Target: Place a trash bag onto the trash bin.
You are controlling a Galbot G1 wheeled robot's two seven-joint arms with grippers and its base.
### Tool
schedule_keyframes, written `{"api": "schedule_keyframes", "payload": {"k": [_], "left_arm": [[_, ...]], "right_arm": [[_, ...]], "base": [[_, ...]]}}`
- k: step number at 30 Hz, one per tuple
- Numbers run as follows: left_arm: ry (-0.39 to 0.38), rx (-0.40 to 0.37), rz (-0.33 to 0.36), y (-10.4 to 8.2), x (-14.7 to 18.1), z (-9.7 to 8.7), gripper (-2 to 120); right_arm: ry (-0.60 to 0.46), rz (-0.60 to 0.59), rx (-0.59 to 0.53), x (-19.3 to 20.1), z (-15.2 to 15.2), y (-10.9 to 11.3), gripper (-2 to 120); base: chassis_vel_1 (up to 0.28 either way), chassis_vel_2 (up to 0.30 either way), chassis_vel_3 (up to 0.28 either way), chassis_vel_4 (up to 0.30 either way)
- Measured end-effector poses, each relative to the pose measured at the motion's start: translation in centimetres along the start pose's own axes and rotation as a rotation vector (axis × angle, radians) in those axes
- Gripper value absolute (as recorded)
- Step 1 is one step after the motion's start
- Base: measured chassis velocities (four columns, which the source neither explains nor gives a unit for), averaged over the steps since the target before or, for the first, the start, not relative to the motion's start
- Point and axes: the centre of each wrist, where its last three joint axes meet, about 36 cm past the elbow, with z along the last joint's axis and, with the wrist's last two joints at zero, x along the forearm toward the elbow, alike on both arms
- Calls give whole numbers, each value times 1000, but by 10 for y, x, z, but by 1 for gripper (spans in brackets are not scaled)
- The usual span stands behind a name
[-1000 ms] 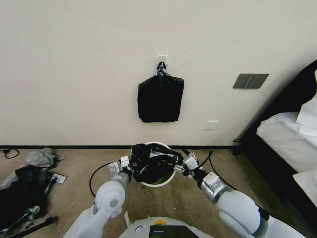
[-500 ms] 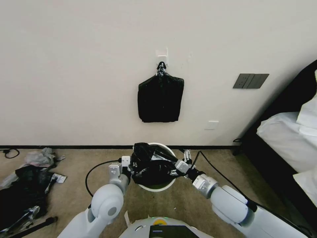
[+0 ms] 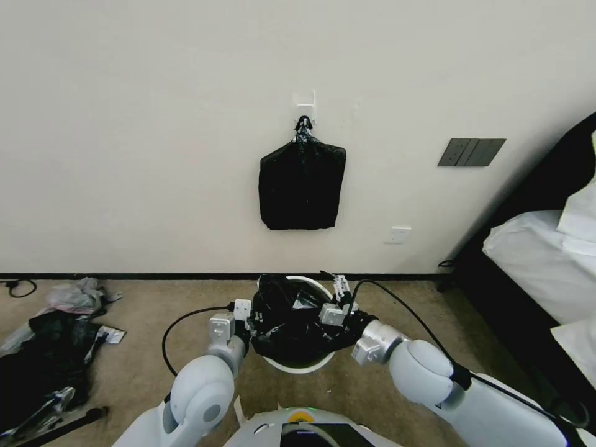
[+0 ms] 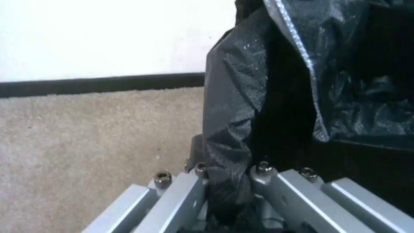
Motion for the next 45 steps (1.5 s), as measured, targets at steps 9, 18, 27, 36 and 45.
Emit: {"api": "schedule_keyframes", "payload": {"k": [9,18,27,36,45], "left_arm": [[41,42,22,-1,0,-2,1],[54,61,26,2,1,-4,1],[50,60,25,4,0,-6,1],[32,40,34,10,1,-8,1],[-12,-11,56,13,4,-4,1]], "right_arm": [[-153,53,97,0,-1,3,100],[-212,112,126,0,3,7,71],[-248,124,17,4,6,13,39],[-247,104,-273,6,10,9,4],[-230,92,-527,-1,19,-6,0]], "base": [[0,0,0,0],[0,0,0,0],[0,0,0,0],[0,0,0,0],[0,0,0,0]]}}
